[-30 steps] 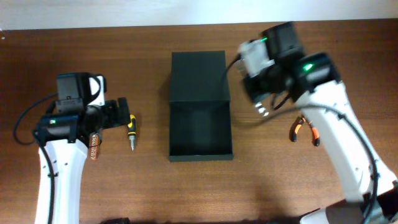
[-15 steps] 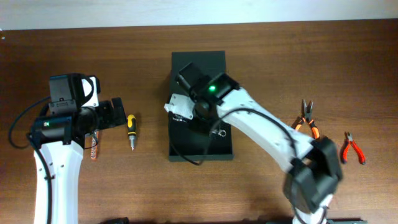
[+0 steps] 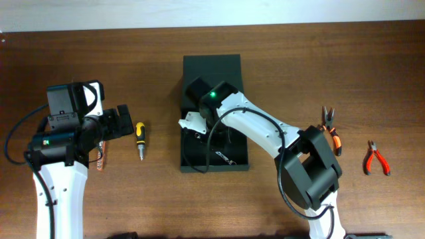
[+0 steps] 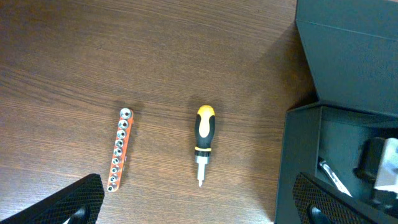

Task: Pack container
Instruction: 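Carry the wrench into the green box and release it, then lower the right gripper onto the orange-black pliers and grasp them, then carry the orange-black pliers into the box and release them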

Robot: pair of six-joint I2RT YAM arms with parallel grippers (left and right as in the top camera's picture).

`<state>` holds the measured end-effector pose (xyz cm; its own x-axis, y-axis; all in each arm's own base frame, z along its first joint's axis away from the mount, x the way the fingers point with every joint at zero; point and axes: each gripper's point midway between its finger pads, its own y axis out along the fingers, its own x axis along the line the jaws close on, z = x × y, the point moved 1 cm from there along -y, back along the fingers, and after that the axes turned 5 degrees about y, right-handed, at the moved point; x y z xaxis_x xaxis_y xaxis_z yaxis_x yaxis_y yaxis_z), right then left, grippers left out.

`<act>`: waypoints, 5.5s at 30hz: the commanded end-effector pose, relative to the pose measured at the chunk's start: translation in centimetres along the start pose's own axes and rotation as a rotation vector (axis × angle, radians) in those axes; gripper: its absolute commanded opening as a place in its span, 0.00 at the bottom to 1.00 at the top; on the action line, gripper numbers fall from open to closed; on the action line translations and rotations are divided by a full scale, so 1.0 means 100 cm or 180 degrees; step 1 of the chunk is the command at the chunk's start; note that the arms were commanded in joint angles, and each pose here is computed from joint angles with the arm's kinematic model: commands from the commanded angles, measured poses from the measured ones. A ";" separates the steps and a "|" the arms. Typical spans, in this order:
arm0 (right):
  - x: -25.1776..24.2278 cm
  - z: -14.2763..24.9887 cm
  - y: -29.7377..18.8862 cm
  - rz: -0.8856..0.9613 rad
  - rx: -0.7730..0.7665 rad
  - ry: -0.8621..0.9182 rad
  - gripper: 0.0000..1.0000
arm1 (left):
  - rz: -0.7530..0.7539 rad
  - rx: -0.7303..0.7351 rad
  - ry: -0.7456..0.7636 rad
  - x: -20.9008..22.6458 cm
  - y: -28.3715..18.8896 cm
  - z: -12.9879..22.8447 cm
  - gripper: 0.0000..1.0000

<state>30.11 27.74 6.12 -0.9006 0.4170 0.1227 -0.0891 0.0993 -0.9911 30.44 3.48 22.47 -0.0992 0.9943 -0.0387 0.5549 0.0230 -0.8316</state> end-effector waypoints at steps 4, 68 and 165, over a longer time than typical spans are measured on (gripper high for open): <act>-0.042 0.004 -0.155 0.0695 -0.0767 0.0907 0.58 | 0.0036 -0.0115 -0.0035 -0.001 -0.010 -0.007 0.99; -0.168 0.255 -0.010 0.0619 -0.0681 0.4928 0.98 | 0.0038 -0.0109 -0.0036 -0.001 -0.010 -0.007 0.99; -0.087 0.074 -0.249 0.1210 -0.1285 0.2520 0.78 | -0.0133 -0.0315 -0.0186 0.018 -0.037 -0.004 0.99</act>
<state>35.42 20.96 22.56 -0.5553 0.8313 -0.0253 0.2511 0.1386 -0.9580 28.56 5.05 24.75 -0.1592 0.9866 -0.0350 0.6059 0.0697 -0.7925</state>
